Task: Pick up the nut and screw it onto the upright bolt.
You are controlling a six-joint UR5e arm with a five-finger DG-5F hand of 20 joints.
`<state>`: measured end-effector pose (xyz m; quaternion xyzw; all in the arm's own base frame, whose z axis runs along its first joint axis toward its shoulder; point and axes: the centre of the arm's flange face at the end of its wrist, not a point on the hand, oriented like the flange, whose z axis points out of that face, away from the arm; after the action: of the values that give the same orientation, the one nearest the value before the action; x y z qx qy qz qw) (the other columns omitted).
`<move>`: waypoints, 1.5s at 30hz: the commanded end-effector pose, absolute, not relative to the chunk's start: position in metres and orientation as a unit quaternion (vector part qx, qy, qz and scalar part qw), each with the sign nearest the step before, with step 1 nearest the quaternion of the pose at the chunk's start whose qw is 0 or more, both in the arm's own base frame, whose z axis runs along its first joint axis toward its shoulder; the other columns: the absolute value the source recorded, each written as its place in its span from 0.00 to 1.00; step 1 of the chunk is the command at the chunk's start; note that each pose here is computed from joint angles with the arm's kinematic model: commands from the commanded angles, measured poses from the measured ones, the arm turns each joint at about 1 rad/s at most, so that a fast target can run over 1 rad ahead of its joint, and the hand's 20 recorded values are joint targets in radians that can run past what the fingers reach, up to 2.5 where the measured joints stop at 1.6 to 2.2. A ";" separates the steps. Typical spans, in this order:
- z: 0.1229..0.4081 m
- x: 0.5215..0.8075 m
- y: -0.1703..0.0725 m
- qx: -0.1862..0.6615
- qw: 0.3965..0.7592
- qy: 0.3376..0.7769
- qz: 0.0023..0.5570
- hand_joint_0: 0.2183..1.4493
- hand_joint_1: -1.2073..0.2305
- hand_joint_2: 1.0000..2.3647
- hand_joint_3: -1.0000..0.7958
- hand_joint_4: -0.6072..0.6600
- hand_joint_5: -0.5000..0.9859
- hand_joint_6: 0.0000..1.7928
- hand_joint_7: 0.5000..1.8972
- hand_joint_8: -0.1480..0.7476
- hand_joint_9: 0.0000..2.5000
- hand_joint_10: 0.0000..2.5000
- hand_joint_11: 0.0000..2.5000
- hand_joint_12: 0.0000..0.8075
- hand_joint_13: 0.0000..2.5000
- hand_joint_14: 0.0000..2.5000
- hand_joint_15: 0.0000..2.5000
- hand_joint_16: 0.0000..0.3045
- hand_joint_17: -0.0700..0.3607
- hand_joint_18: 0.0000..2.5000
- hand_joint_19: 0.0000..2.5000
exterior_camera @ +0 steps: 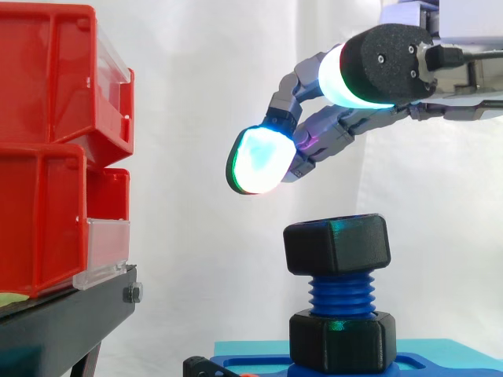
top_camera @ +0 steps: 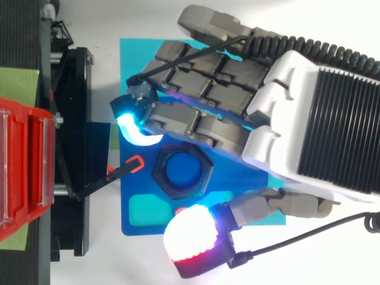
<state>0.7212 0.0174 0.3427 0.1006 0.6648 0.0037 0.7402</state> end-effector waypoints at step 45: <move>0.322 0.709 0.022 0.093 0.709 0.699 0.002 0.21 0.68 0.00 0.28 0.66 0.28 0.28 0.48 0.46 0.23 0.00 0.00 0.39 0.21 0.00 0.00 0.12 0.35 0.07 0.00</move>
<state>0.7095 0.0231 0.3225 0.0926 0.6980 0.0034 0.7100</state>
